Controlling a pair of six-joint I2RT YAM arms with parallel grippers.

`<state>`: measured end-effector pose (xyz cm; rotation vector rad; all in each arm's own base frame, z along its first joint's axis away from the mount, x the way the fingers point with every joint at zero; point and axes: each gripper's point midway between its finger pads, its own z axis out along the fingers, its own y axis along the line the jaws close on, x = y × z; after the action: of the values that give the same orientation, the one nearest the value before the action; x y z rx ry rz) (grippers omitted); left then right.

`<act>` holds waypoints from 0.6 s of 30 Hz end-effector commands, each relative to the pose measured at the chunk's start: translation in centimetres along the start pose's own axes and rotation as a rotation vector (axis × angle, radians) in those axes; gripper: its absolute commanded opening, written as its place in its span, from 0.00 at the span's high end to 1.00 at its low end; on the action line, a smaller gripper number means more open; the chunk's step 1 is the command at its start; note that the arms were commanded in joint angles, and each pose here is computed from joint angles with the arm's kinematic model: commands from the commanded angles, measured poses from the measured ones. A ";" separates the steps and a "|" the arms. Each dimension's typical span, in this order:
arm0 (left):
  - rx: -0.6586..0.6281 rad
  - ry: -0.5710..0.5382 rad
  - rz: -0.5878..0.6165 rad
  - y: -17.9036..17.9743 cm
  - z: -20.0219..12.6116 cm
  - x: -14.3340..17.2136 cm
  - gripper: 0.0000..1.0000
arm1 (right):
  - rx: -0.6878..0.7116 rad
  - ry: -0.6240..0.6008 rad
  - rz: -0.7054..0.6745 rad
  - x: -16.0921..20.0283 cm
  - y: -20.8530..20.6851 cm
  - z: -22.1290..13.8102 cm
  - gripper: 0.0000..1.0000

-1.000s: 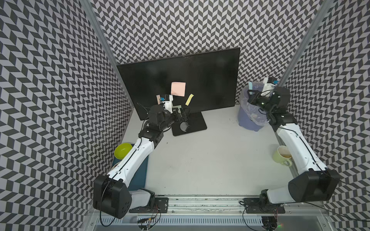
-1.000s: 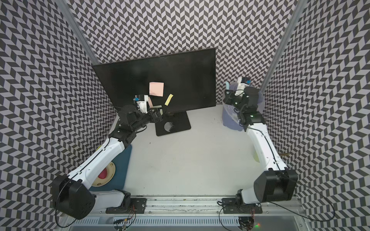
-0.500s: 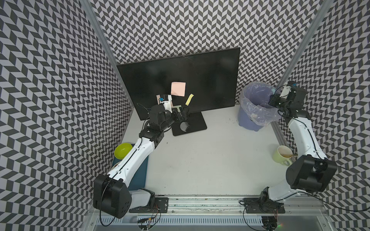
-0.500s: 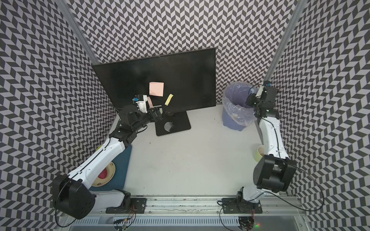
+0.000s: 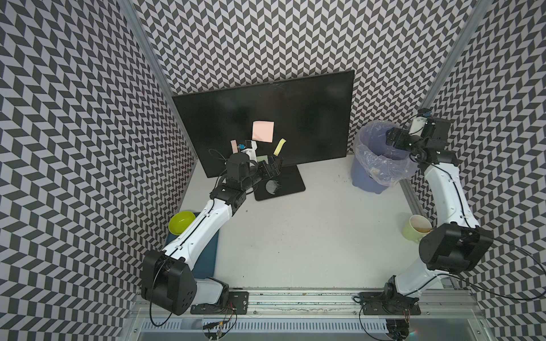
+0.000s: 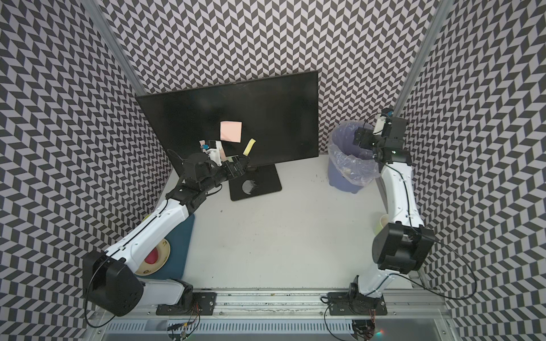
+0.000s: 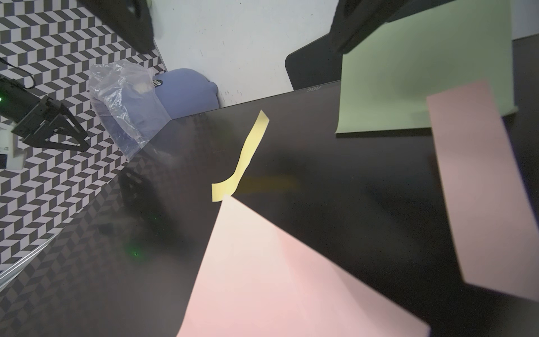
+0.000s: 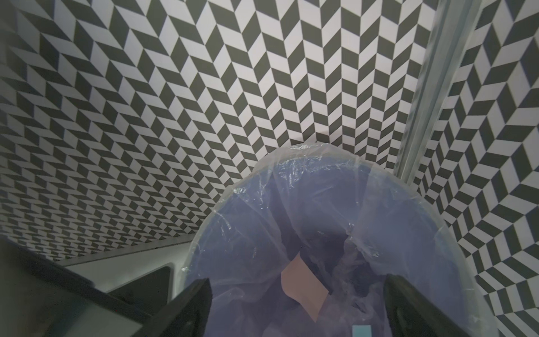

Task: Remove the sticky note from the monitor
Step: Place the sticky note in the trash bin, then tear off the sticky note from the monitor.

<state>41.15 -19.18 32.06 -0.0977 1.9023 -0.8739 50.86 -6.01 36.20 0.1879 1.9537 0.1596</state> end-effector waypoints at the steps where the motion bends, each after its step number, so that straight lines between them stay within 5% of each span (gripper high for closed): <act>1: 0.011 -0.054 -0.028 -0.9 0.2 -1.5 0.00 | -0.031 -0.010 -0.060 -0.5 1.7 -0.6 0.03; 8: -0.008 -0.175 -0.117 -0.9 0.2 -3.5 0.01 | -0.163 -0.031 -0.078 -0.6 7.1 -1.8 0.01; 18: -0.033 -0.170 -0.161 -0.3 2.8 -2.8 0.13 | -0.465 -0.087 0.065 -0.4 13.8 -5.7 0.01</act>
<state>44.16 -19.28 31.83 -0.3286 1.8309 -0.8975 48.15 4.99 37.33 -0.0094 1.9167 0.4770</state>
